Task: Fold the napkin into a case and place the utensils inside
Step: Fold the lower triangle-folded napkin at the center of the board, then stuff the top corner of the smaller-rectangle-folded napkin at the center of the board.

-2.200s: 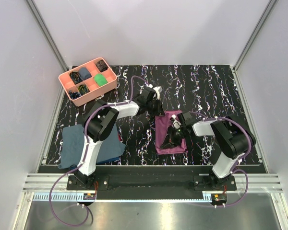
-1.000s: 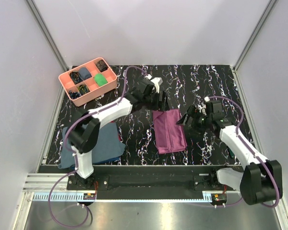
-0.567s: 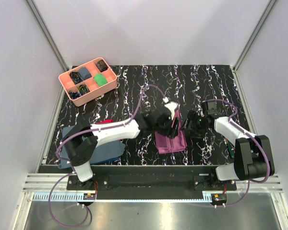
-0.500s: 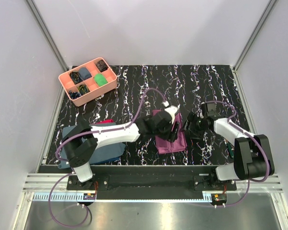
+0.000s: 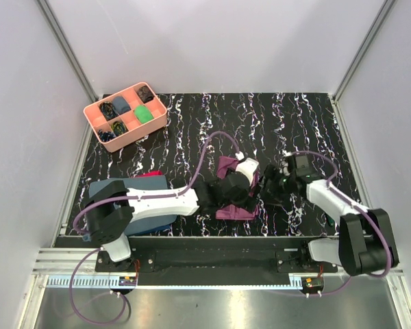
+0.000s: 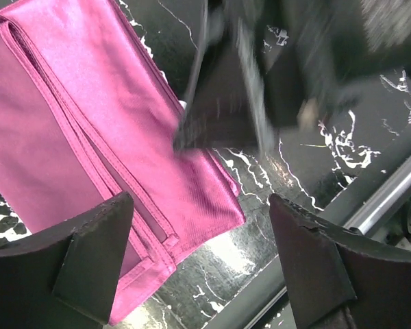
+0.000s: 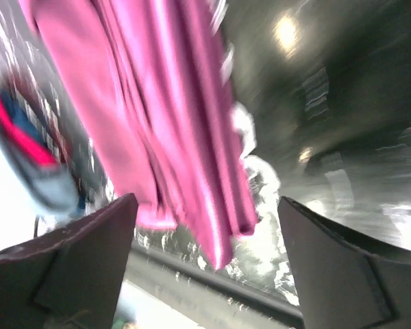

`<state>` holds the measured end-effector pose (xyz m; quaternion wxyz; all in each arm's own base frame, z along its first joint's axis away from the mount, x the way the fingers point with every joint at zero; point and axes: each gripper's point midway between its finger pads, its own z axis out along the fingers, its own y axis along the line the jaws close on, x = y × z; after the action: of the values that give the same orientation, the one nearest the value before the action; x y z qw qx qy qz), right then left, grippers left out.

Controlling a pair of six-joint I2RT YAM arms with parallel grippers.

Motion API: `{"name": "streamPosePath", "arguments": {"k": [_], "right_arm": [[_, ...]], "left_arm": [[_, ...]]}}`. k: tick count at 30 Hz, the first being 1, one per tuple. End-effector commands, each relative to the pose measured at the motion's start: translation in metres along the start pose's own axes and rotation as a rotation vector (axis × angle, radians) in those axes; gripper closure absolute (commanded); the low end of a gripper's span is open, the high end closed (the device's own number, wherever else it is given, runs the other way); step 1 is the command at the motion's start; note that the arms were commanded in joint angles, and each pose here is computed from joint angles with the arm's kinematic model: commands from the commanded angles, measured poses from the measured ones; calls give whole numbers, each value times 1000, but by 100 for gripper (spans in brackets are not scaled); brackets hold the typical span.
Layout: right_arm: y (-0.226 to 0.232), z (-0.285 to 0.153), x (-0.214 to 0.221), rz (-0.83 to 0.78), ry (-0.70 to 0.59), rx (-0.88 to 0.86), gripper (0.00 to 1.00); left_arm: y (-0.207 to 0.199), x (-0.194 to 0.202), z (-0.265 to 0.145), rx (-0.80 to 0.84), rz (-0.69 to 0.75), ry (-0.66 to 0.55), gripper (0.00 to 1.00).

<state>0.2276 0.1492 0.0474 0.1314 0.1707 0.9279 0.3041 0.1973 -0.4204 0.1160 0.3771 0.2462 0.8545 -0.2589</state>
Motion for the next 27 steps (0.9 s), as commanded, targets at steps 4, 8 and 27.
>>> {"name": "streamPosePath", "arguments": {"k": [4, 8, 27], "right_arm": [[-40, -48, -79, 141, -260, 188, 0], [-39, -50, -93, 184, -248, 177, 0], [-16, -34, -88, 39, -179, -8, 2]], "left_arm": [[-20, -4, 21, -110, 63, -18, 18], [-12, 18, 47, -202, 64, 43, 25], [-13, 66, 82, -361, 113, 178, 49]]}}
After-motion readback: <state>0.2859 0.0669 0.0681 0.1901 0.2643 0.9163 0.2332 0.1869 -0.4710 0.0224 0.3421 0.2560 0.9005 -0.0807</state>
